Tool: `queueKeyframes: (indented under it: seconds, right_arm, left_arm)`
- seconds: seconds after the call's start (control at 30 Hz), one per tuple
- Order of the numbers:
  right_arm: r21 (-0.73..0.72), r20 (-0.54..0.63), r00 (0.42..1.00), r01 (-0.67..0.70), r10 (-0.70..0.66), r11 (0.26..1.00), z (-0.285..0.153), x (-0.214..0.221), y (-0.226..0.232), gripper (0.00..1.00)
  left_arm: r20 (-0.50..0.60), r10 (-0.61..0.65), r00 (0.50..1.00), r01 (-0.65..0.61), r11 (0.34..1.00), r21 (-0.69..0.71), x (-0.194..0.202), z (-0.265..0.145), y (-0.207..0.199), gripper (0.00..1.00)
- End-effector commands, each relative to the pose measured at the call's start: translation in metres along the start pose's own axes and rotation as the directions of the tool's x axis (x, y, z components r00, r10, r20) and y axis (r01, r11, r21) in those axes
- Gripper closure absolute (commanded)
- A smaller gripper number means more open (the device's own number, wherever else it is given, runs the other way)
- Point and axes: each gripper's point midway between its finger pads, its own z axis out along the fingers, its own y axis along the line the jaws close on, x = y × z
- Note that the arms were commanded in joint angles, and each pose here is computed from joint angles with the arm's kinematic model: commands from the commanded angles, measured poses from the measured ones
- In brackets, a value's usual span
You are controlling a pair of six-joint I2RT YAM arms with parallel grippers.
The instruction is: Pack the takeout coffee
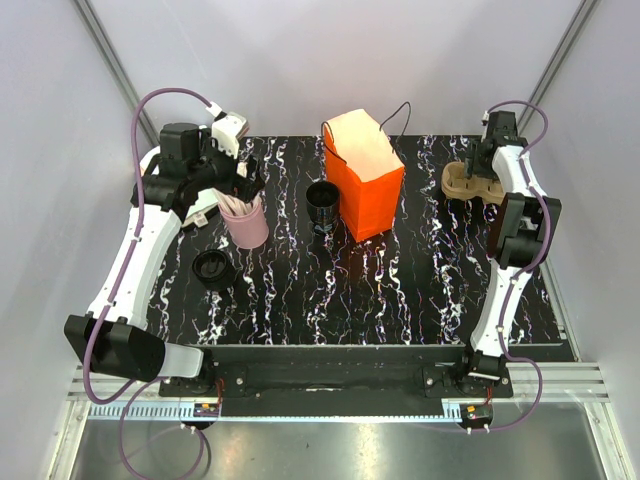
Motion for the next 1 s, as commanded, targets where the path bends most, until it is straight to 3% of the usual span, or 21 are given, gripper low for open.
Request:
queueKeyframes:
  seconds: [0.0,0.13,0.3,0.9,0.97]
  right_arm:
    - [0.013,0.06,0.998,-0.002,0.001,1.0,-0.0088,-0.016,-0.0042,0.28]
    - [0.019,0.057,0.998,-0.006,0.005,1.0,-0.0047,-0.0147,-0.0045,0.31]
    - [0.014,0.073,0.997,-0.016,0.015,1.0,-0.0075,-0.0195,-0.0046,0.42]
    - [0.033,0.056,0.998,0.002,-0.004,0.999,-0.0104,-0.0121,-0.0086,0.5]
    - [0.033,0.061,0.998,0.002,-0.004,0.999,-0.0124,-0.0133,-0.009,0.56]
  left_arm:
    - [0.074,0.021,0.997,-0.022,1.0,0.012,-0.0184,-0.0084,-0.0065,0.01]
    - [0.069,0.019,0.997,-0.02,1.0,0.012,-0.0155,-0.0069,-0.0067,0.01]
    - [0.064,0.021,0.998,-0.021,1.0,0.007,-0.0137,-0.0066,-0.0053,0.01]
    - [0.062,0.019,0.998,-0.02,1.0,0.012,-0.0131,-0.0049,-0.006,0.01]
    - [0.062,0.018,0.998,-0.019,1.0,0.016,-0.0133,-0.0042,-0.007,0.01]
